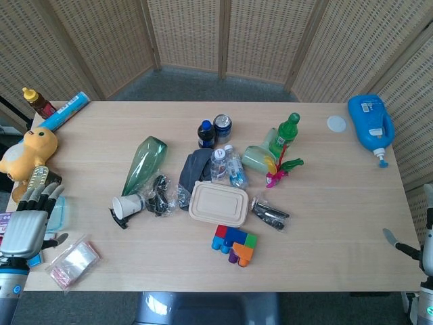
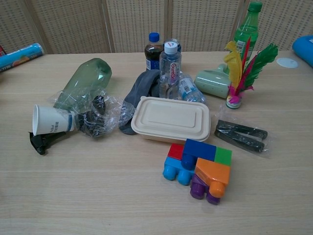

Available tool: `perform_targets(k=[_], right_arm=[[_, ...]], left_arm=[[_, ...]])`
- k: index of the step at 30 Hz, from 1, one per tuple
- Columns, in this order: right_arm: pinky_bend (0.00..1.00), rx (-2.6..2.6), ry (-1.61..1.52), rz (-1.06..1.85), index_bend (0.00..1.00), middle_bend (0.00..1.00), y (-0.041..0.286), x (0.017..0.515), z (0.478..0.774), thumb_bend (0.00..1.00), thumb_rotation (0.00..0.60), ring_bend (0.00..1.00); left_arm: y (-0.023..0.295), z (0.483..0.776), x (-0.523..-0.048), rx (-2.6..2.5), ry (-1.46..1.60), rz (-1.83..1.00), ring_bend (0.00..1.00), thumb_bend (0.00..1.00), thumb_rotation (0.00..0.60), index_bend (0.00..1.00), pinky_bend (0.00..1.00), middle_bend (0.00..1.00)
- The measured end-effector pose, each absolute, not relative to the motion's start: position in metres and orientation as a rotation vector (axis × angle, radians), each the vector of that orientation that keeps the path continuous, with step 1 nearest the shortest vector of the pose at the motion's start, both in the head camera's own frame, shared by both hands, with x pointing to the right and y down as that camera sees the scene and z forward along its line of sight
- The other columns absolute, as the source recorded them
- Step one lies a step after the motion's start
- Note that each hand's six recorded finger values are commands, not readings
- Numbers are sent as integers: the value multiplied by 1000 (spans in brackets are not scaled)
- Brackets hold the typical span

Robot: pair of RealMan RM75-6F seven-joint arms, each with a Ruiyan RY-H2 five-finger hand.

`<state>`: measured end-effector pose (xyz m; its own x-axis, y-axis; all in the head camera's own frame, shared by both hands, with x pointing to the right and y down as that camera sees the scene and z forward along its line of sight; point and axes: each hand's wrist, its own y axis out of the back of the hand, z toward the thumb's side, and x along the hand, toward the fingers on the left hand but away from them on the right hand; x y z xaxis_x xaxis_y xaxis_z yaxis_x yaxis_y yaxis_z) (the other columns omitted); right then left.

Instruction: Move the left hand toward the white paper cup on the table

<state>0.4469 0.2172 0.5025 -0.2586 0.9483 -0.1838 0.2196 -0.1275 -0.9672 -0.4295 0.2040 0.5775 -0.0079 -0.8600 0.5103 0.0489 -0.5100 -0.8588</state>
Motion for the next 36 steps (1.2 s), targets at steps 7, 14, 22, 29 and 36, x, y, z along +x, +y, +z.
perform_targets(k=[7,14,22,29,36], right_arm=[[0,-1355,-1506,1436,0,0,217,447,503,0,582,0],[0,-1377,-1511,1431,0,0,218,446,503,0,582,0],[0,-1390,-1538,1432,0,0,217,450,502,0,586,0],[0,-1410,-1554,1437,0,0,217,452,503,0,582,0],[0,-1431,-1545,1424,0,0,217,447,503,0,582,0]], left_arm=[[187,622,-399,-1579,766,-1688,0,0,600,0,0,0],[184,651,-349,-1604,666,-1687,0,0,600,0,0,0],[197,682,-312,-1619,560,-1712,0,0,600,0,0,0],[199,690,-322,-1572,579,-1756,0,0,600,0,0,0],[205,708,-319,-1577,573,-1762,0,0,600,0,0,0]])
